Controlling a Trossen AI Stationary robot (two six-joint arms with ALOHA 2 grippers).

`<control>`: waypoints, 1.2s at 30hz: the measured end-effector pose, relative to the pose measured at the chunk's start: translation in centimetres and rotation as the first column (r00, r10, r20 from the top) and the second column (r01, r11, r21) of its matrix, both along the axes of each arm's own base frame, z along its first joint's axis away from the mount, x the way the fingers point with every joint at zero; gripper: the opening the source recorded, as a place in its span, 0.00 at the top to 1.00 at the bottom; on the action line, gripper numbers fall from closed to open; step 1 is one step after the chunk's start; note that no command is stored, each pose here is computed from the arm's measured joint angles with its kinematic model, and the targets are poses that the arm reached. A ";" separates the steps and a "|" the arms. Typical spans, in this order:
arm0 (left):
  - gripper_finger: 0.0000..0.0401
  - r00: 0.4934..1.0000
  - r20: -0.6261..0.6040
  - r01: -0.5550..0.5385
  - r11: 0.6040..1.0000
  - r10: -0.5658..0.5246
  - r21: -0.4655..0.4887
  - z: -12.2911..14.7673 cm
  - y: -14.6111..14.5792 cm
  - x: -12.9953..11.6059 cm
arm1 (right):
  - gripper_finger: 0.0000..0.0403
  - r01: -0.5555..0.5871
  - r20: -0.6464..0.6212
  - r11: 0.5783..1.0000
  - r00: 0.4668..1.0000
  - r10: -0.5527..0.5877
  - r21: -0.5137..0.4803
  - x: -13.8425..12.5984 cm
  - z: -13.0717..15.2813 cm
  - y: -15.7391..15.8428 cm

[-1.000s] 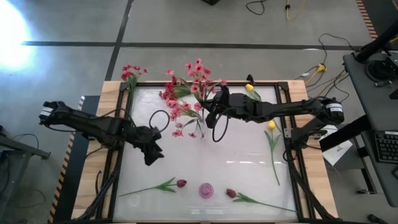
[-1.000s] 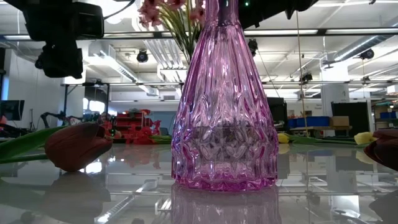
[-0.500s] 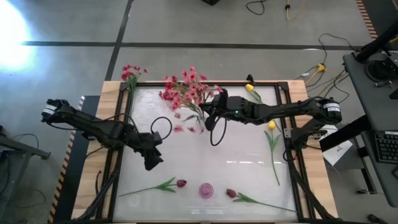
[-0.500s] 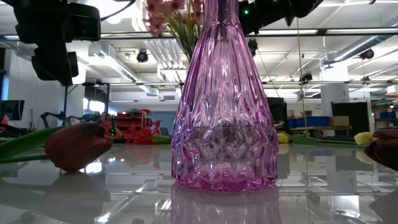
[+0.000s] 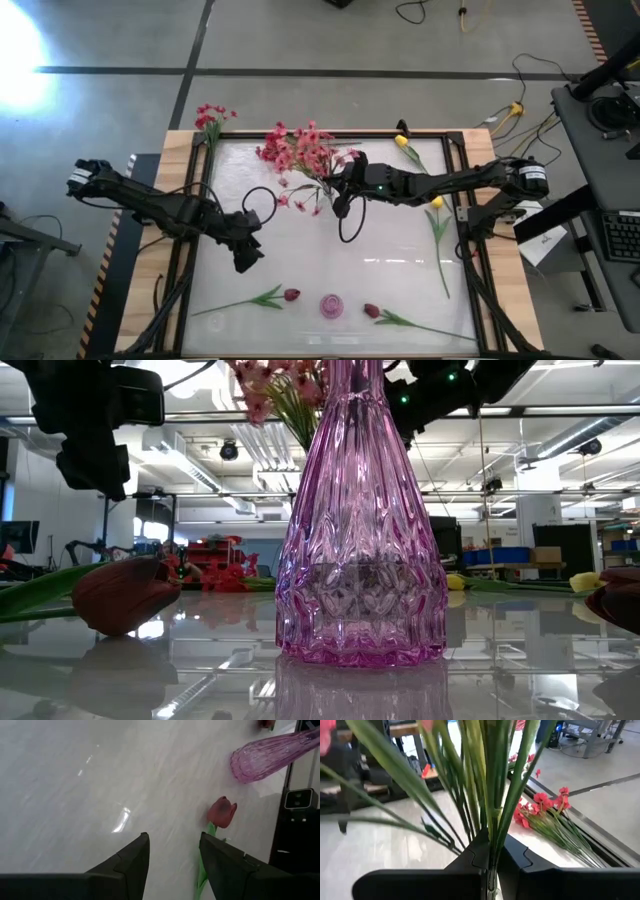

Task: Sort flowers into vase by color
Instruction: Put the pink flower into the transparent vase

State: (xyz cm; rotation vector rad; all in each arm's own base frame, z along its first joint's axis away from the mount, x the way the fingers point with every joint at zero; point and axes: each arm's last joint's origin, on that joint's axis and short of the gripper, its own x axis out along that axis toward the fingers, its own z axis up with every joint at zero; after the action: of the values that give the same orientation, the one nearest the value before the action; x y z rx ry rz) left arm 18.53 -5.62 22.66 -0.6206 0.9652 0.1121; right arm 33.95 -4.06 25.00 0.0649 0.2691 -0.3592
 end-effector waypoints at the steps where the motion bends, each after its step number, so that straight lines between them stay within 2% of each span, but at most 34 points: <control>1: 0.60 1.000 0.003 -0.001 1.000 0.001 0.010 0.0 0.0 0.0 | 0.96 -0.013 -0.003 1.000 1.000 0.013 -0.008 0.0 0.0 0.1; 4: 0.60 1.000 0.008 -0.006 1.000 0.005 0.029 0.0 0.1 0.0 | 0.91 -0.036 0.001 0.999 0.999 0.036 -0.024 -0.2 0.4 0.4; 9: 0.60 1.000 0.010 -0.022 0.999 0.022 0.034 0.0 0.1 0.0 | 0.76 -0.030 0.008 0.999 1.000 0.030 0.013 -0.9 1.2 0.6; 14: 0.60 1.000 0.017 -0.016 0.999 0.015 0.038 0.1 0.1 0.1 | 0.61 -0.012 -0.039 0.997 0.999 0.015 0.071 -1.9 1.7 0.7; 21: 0.60 1.000 0.012 -0.006 0.998 0.005 0.057 0.1 0.2 0.0 | 0.50 -0.028 -0.155 0.993 0.987 0.045 0.111 -2.5 2.3 1.2; 25: 0.60 1.000 -0.001 -0.005 0.998 0.005 0.061 0.0 0.2 -0.1 | 0.48 -0.022 -0.139 0.992 0.990 0.039 0.121 -2.4 2.7 1.3; 30: 0.60 1.000 -0.002 -0.006 0.998 0.006 0.061 0.0 0.2 -0.1 | 0.52 0.077 -0.108 0.990 0.992 -0.065 0.114 -2.4 3.0 0.3; 36: 0.60 1.000 -0.002 -0.011 0.998 0.011 0.056 0.0 0.2 -0.1 | 0.58 -0.003 -0.034 0.984 0.999 0.009 0.179 -1.9 3.1 -1.2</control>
State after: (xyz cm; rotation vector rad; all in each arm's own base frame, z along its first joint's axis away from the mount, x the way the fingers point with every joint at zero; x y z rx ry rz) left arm 18.42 -5.42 22.71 -0.5744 0.9577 0.1494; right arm 32.09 -5.24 28.09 0.2348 0.3360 -0.3296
